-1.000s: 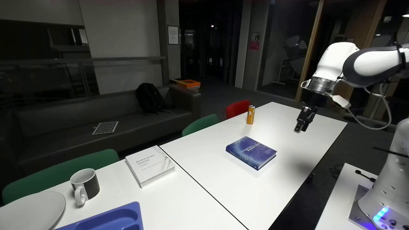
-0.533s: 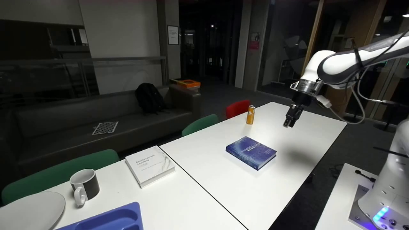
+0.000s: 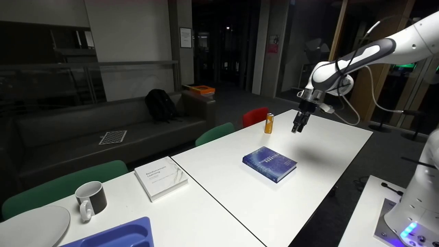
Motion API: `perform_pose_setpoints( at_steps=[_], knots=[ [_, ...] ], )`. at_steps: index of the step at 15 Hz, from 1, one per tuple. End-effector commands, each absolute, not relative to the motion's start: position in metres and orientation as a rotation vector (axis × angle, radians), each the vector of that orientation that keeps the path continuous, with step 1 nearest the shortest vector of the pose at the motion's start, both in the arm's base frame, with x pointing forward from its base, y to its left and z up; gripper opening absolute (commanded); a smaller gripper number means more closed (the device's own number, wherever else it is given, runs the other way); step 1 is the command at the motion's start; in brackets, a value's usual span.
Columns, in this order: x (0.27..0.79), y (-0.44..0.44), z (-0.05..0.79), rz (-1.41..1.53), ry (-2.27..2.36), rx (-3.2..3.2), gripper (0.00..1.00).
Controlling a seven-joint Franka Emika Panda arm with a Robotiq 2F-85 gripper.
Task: Open the blue book.
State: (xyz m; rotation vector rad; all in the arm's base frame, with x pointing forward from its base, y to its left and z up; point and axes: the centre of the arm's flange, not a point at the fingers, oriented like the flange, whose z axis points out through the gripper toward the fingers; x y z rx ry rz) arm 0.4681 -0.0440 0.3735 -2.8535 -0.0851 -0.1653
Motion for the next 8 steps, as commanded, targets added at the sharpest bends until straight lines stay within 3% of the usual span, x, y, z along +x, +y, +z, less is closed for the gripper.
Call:
perform_pose_setpoints(
  at_steps=[1,8],
  knots=[
    [0.519,-0.084,0.36,-0.3,-0.065,-2.874,1.0],
    [0.523,-0.106,0.338,-0.295,0.029,-2.828,1.0]
  ],
)
